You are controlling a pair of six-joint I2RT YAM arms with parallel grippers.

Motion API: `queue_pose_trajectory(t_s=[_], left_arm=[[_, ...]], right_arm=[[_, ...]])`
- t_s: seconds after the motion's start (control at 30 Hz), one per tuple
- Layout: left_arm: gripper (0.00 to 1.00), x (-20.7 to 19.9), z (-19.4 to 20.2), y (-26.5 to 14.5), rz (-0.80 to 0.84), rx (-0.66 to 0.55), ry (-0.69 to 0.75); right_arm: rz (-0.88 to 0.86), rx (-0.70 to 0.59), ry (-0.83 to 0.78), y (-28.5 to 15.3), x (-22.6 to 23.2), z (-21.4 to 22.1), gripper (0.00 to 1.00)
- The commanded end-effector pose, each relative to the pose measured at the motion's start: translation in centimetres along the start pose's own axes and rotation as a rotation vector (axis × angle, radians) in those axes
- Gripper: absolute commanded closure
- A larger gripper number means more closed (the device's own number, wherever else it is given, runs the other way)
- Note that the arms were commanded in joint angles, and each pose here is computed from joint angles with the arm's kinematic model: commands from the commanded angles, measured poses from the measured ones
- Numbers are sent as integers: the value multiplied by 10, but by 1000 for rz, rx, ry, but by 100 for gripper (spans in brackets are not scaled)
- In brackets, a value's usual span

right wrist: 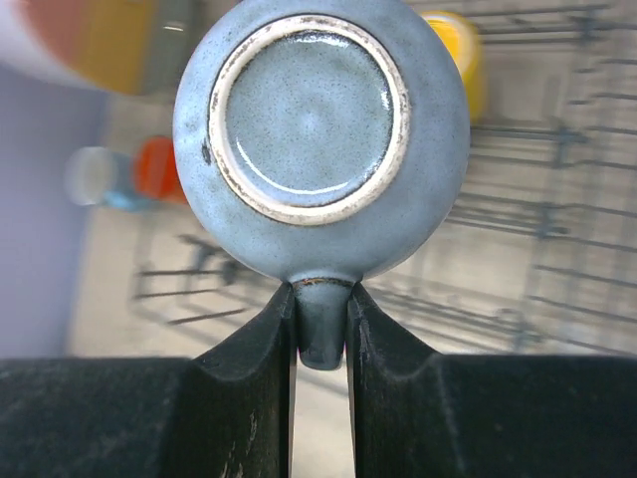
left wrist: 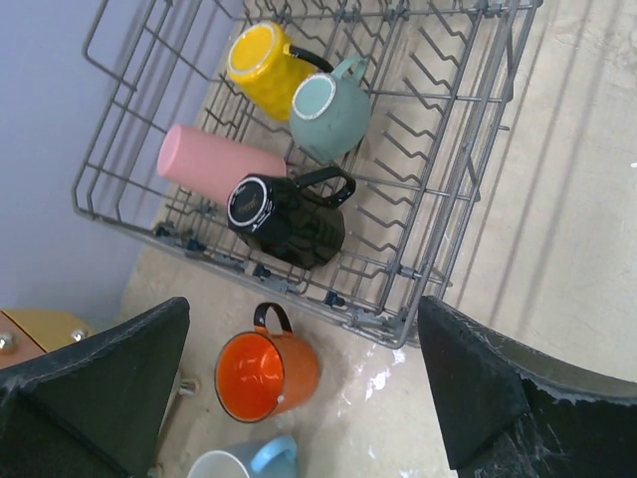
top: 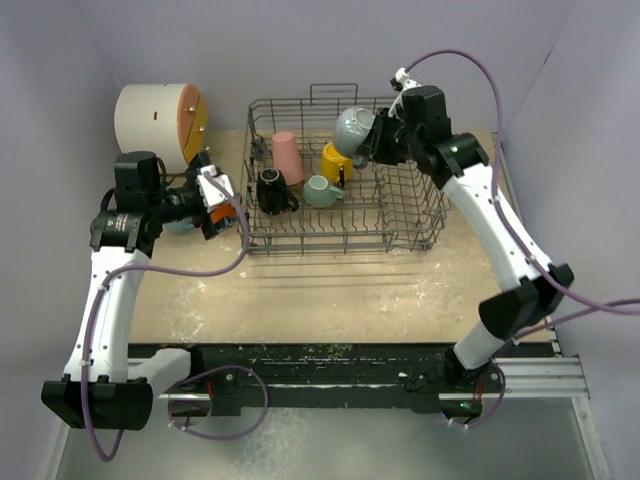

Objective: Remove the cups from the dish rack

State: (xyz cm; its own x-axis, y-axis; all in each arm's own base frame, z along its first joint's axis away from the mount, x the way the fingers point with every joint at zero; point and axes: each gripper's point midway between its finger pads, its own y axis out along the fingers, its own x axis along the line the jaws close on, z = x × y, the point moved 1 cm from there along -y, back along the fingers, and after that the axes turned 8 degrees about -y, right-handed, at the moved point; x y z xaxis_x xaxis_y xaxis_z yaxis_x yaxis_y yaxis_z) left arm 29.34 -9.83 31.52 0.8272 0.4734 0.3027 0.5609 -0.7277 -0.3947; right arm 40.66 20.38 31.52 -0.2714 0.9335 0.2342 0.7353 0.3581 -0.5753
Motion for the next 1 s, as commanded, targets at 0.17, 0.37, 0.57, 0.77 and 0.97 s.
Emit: queue_pose_trajectory(t_s=[0.17, 0.37, 0.57, 0.77, 0.97], left_arm=[[8, 2, -53, 3, -138, -241, 390], [14, -5, -62, -6, -196, -294, 579], [15, -26, -64, -12, -169, -335, 728], [16, -29, -57, -13, -164, -301, 813], [28, -30, -63, -18, -196, -315, 867]], right_arm=[[-604, -218, 285, -85, 149, -29, 100], [-805, -180, 348, -105, 190, -12, 100], [-969, -115, 401, -122, 224, 14, 100], [-1075, -79, 455, -129, 243, 34, 100], [-1153, -45, 503, -135, 254, 48, 100]])
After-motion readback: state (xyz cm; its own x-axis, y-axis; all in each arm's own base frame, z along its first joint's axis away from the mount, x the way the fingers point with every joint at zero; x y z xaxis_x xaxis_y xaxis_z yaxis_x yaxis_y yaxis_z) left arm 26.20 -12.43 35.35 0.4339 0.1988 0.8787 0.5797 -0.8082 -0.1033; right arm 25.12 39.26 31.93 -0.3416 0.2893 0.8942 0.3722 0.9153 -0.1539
